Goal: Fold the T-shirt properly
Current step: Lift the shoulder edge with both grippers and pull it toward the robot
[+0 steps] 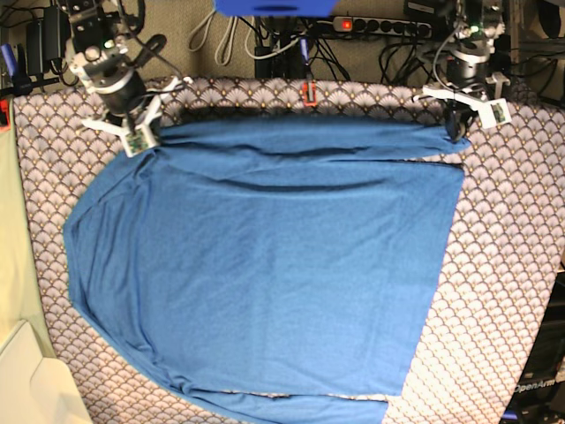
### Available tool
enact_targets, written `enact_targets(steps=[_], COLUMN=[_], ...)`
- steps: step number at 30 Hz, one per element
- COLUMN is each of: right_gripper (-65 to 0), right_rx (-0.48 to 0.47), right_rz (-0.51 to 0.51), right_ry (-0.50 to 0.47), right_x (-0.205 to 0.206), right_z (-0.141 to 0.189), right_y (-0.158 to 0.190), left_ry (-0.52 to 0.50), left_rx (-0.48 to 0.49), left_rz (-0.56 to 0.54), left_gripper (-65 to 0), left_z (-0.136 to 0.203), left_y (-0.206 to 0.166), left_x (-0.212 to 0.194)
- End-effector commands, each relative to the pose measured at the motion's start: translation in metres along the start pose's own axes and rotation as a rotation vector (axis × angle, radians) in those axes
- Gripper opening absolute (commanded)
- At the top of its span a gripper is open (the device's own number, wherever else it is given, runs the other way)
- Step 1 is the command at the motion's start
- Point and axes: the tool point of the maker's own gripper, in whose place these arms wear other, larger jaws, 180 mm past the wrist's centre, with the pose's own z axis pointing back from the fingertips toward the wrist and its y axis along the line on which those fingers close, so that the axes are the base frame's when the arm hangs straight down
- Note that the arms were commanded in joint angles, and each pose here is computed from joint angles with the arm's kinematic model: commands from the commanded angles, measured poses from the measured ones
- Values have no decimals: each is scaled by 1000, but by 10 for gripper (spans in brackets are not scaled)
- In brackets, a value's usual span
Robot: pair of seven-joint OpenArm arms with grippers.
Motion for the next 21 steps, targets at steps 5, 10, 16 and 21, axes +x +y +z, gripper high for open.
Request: enact_targets(steps=[5,10,16,21], right_gripper=[-650,-650,-650,-650], right_rx=[-29,-37,-52,-65], right_rz=[8,12,16,20], right_ry=[-61,-77,-114,-150], right_x=[18,26,41,57], right_z=[2,0,-4,-8], right_y=[-12,-16,-23,-29], left_ry=[-89,-139,-191,-226], left_rx=[-15,-23,-36,-41], left_rz=[-6,0,5,10], left_gripper=[-647,-647,-647,-647], left_z=[-10,-21,-32,-40], left_y=[-5,-10,-16,-19], left_x=[29,47,67,81])
